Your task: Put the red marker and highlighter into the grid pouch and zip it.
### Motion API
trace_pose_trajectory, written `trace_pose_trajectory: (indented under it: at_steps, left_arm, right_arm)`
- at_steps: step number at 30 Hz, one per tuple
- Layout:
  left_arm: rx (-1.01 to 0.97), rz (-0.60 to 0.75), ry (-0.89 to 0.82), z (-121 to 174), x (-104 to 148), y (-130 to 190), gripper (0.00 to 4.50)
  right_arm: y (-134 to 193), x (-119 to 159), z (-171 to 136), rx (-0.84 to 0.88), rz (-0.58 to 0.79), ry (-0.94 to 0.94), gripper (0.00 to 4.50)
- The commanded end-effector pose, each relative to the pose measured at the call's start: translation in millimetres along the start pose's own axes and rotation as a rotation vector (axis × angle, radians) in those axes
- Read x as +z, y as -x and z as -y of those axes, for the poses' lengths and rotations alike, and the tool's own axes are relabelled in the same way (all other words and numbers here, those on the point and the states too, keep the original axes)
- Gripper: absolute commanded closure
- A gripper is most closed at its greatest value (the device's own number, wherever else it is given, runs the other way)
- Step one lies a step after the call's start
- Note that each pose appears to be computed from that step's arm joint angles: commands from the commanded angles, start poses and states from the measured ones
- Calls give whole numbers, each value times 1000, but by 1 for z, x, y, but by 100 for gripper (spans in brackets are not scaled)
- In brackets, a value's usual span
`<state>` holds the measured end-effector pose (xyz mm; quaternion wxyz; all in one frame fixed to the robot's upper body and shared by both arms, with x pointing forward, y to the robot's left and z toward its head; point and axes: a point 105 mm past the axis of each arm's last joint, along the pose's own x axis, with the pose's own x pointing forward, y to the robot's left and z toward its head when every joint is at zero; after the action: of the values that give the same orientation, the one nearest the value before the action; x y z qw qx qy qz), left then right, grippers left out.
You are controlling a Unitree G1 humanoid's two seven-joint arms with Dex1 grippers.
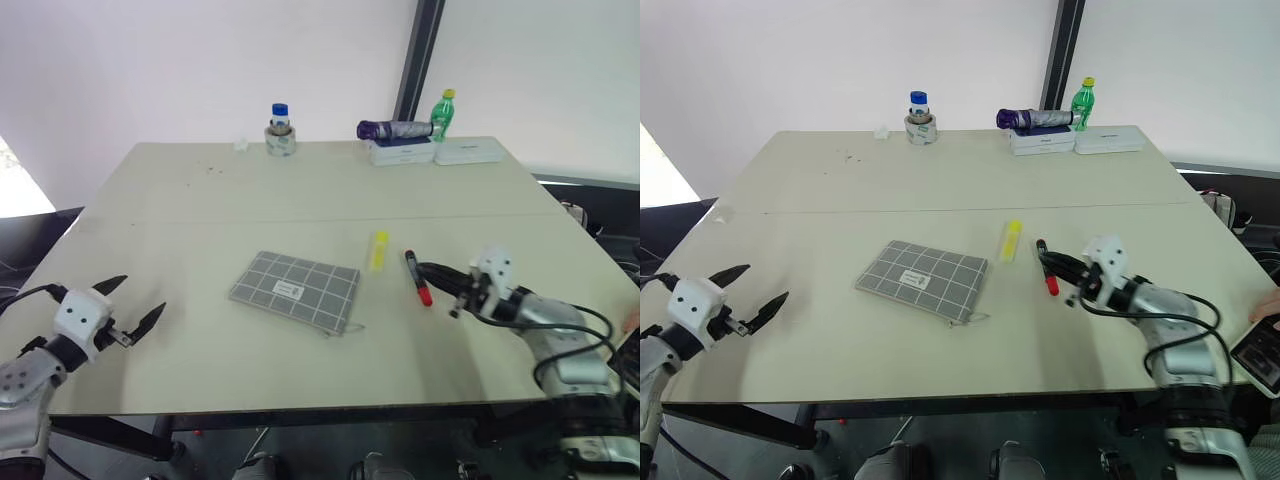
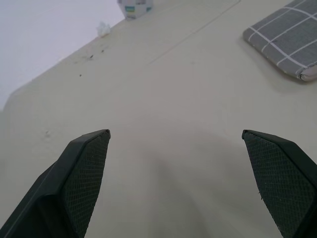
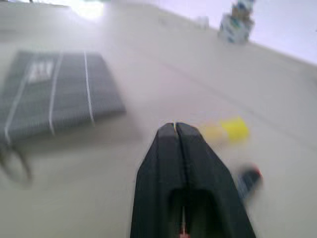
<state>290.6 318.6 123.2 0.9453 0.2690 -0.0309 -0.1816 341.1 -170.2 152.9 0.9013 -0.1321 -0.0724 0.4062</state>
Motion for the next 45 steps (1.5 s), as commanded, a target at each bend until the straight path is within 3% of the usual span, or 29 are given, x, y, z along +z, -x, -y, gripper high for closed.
trace_pose_trajectory:
  at_steps: [1,13,29,38,45]
  left_arm:
    - [-21,-1,-99,-4,4,-4,0]
    - [-116,58,-378,5,16,-54,0]
    - [-422,150,-686,59,26,-105,0]
    - [-554,190,-866,87,17,-106,0]
    - [-573,334,-910,99,33,-102,0]
  right_arm:
    - [-28,15,-13,23,52,38,448]
    - [-98,21,-41,19,61,174,448]
    - [-28,-12,3,-124,-93,179,448]
    - [-22,-27,-3,-121,-147,165,448]
    - [-23,-29,4,-122,-170,184,448]
